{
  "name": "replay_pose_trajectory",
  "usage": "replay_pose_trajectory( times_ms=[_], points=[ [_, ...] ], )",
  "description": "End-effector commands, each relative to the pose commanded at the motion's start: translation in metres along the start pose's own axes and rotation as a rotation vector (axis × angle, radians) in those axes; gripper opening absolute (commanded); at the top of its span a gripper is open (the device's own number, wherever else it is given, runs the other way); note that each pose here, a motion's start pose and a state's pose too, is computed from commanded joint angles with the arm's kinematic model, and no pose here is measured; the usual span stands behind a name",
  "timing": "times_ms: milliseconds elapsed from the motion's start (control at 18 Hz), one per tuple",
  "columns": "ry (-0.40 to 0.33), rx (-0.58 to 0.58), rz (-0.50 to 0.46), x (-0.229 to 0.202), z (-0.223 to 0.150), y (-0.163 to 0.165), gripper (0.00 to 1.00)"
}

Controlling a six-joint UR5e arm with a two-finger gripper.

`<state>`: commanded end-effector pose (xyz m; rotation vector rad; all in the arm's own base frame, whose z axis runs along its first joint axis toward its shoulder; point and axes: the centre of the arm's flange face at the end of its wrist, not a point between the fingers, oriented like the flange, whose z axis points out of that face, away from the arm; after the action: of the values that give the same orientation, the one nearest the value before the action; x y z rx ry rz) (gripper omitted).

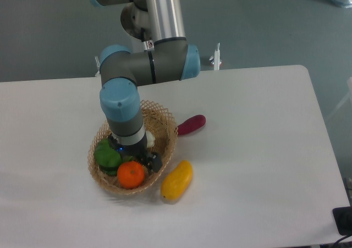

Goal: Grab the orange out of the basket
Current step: 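Close the gripper around the orange inside the basket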

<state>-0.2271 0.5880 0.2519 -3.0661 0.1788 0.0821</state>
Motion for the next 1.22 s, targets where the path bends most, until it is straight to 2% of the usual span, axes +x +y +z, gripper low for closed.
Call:
replay_pose_trajectory(
  times_ms=[278,444,1222],
  points=[
    [0.023,-0.009,0.009,0.007,0.014,-0.004,1.0],
    [0.06,0.015,-0.01,0.011,0.017,-0.005,1.0],
    [0.066,0.008,-0.018,0.003,0.031,-0.014,1.0]
  ],
)
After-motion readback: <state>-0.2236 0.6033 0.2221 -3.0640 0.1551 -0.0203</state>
